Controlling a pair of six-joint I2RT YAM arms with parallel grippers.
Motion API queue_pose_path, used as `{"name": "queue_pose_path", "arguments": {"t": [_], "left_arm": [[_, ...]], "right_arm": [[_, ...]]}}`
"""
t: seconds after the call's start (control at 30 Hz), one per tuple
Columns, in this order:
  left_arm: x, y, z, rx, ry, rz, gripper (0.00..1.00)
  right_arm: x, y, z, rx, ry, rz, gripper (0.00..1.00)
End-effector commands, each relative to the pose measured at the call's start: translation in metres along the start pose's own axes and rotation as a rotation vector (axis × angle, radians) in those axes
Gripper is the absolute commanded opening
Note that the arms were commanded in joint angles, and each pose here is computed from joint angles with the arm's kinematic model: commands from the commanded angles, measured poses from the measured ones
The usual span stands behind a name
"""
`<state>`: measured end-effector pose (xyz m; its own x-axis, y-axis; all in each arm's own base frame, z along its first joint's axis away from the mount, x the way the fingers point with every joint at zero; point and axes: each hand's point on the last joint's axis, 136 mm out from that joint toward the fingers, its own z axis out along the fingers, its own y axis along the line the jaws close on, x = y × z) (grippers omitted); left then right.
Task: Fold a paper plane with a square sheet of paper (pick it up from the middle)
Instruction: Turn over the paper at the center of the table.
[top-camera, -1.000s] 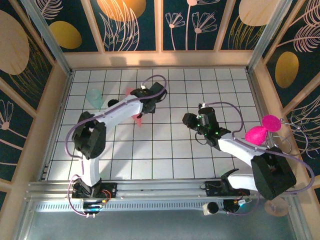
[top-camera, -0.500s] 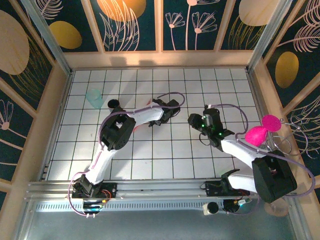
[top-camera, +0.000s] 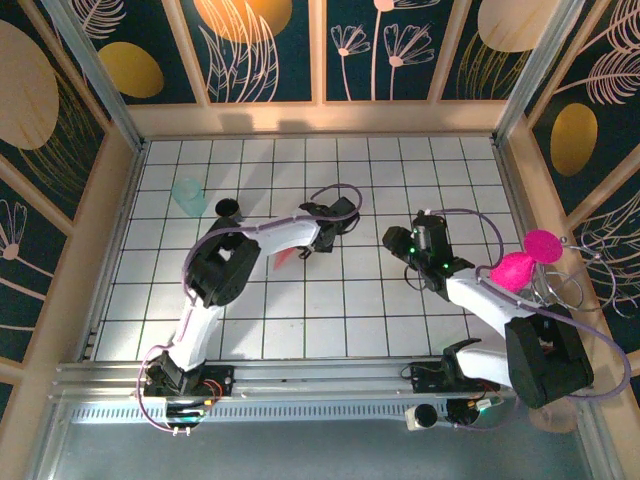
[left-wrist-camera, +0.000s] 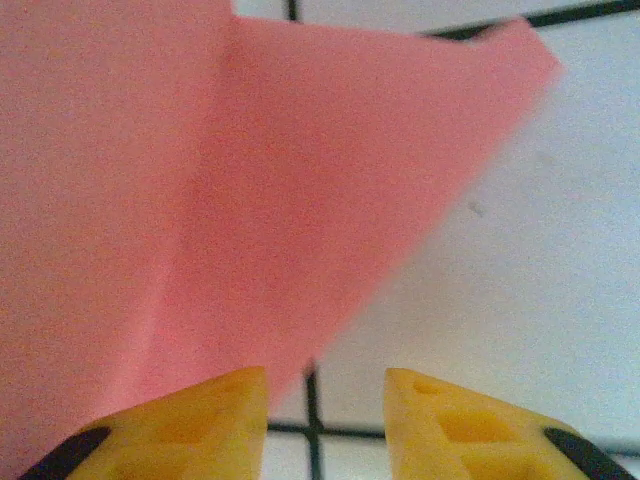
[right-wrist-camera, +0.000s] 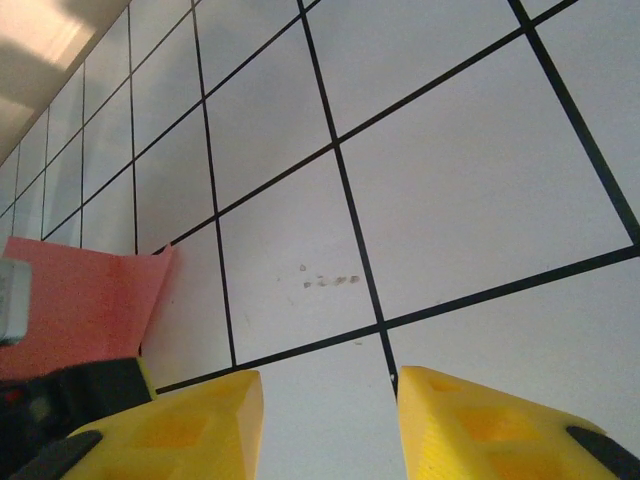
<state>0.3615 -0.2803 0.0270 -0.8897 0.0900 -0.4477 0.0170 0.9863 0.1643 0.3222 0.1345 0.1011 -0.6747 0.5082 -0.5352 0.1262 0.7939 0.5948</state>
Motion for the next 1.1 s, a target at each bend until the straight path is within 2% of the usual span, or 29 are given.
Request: {"name": "queue_pose_path", "arguments": {"t": [0.0,0.13,0.2,0.3,0.43,0.6,0.7,1.07], "left_arm": [[-0.006,-0.036,-0.040,0.307,-0.022,-0.166,0.41],[0.005,-0.050,-0.079,0.612,-0.042,-0.320,0.47],[0.016,-0.047,-0.094,0.741,-0.053,-0.397,0.49],[0.034,-0.031,-0.103,0.852,-0.081,-0.493,0.50],[0.050,-0.008,-0.103,0.841,-0.107,-0.528,0.54],[0.052,0.021,-0.097,0.722,-0.149,-0.490,0.62],[0.044,0.033,-0.092,0.712,-0.158,-0.485,0.64],[-0.012,0.032,-0.067,0.709,-0.179,-0.442,0.64]], "right_arm": [[-0.014,0.012,-0.003,-0.014,-0.018,-0.019,0.44],[-0.016,0.019,-0.005,-0.030,-0.006,-0.043,0.52],[-0.015,0.023,-0.005,-0.047,0.008,-0.056,0.55],[-0.011,0.035,-0.008,-0.117,0.026,-0.082,0.60],[-0.007,0.044,-0.011,-0.177,0.041,-0.079,0.63],[0.004,0.058,-0.010,-0.270,0.090,-0.048,0.63],[0.014,0.073,-0.009,-0.362,0.134,-0.028,0.63],[0.026,0.093,0.016,-0.353,0.142,0.041,0.64]]}}
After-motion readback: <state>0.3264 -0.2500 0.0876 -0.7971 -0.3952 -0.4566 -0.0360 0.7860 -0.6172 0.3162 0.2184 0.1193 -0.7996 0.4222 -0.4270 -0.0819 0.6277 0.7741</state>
